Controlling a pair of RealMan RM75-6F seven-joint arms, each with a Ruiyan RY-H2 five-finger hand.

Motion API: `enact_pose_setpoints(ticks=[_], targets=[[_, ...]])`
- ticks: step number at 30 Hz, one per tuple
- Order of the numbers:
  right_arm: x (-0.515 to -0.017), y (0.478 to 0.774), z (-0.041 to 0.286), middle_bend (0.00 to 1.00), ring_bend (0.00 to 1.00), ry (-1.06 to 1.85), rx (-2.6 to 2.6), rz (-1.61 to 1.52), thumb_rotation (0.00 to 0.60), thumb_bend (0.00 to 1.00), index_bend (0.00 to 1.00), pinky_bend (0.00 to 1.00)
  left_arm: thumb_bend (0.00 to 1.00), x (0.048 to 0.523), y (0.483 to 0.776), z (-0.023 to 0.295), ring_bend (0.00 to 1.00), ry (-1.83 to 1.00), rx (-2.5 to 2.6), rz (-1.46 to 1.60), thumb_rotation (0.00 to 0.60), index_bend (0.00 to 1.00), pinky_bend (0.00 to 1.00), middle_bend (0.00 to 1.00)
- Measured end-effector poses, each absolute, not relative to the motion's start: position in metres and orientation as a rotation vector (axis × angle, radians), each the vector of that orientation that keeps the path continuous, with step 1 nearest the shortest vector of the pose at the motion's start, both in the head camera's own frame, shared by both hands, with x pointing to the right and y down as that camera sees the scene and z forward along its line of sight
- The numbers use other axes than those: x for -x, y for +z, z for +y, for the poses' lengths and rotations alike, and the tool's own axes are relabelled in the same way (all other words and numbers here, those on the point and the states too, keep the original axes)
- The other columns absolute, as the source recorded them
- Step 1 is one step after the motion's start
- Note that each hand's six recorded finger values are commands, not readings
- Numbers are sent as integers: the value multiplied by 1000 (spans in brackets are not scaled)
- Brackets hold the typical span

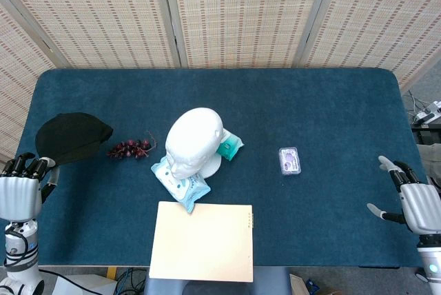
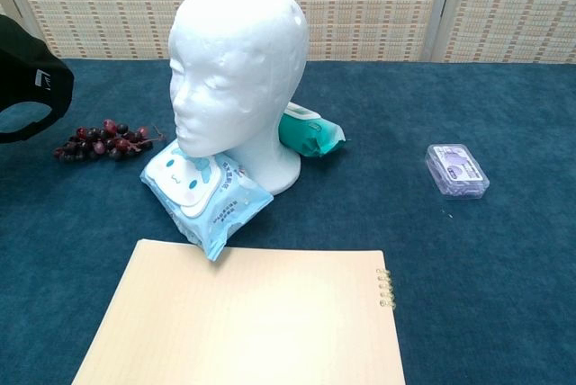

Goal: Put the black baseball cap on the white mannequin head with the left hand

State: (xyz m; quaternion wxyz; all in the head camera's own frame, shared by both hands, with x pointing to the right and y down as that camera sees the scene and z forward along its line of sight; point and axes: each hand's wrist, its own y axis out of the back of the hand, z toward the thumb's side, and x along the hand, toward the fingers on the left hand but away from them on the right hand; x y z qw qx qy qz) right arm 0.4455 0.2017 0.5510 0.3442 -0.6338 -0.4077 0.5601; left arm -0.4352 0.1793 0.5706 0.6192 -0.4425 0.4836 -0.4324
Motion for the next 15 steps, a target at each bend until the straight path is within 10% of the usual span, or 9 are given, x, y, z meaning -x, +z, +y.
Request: enact_pose_setpoints(ticks=[15], targets=[[-447,550,201,265,144,1453,1645,-1067,600,30,82,499,394,417,547,169,450,-811,1011,1161,600,756,597,785]])
